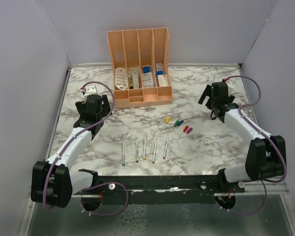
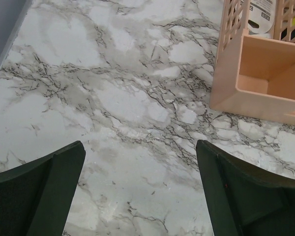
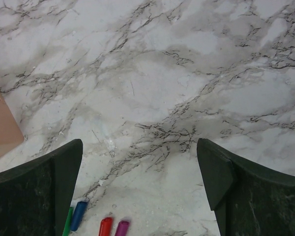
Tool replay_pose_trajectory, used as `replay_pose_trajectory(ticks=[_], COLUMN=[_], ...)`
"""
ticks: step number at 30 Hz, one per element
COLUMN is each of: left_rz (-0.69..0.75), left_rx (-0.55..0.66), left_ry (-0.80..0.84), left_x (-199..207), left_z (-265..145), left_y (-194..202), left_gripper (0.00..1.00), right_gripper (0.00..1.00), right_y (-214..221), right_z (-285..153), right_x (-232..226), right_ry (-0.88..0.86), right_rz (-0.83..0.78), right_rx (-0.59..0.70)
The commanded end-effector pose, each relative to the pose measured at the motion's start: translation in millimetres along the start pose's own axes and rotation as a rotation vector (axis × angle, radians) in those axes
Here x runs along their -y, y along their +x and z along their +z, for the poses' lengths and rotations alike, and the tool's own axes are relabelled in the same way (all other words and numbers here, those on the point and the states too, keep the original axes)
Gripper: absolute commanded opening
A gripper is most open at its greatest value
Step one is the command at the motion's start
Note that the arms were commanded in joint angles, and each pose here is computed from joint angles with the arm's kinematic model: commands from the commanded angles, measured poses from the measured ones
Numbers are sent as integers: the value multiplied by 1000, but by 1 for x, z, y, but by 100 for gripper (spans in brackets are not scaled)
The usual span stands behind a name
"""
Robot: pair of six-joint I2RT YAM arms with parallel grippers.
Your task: Insert the pens into the pen caps
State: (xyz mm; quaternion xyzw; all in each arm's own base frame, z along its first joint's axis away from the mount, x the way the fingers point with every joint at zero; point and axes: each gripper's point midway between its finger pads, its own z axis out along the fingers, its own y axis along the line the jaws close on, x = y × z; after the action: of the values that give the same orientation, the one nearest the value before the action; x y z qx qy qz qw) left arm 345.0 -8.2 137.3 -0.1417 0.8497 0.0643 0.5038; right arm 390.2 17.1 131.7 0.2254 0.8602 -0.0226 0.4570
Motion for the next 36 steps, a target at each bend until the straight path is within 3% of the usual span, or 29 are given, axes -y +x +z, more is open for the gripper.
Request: replay_pose_trajectory(ticks=[1,5,8,15,23,28,36], left_rz=[47,59,-12,-81,-93,-113,-90], left_rx=[-62,-145,-165,-218,-268,-320,-447], left_ry=[8,45,88,181,170,179,177], left_x=[4,11,19,34,32,40,54], left_z=[-6,-10,-17,-46,-86,-104,-132], left_y=[-6,4,11,33,50,66,111], left_gripper=[99,99,99,99,99,99,86], right_gripper=[100,100,100,100,100,100,100], right_y=[1,-12,-19,-22,-5,-6,-9], right_z=[-2,-6,-13,-35,-33,-37,-39], right_x=[-3,-1,1,-14,-16,-24,-33], right_ry=[6,-6,-19,-171,-180,-229,-268], right_rz=[2,-15,-8,-79,-88,-68,-51], right_rx=[-48,28,83,106,14,26,20])
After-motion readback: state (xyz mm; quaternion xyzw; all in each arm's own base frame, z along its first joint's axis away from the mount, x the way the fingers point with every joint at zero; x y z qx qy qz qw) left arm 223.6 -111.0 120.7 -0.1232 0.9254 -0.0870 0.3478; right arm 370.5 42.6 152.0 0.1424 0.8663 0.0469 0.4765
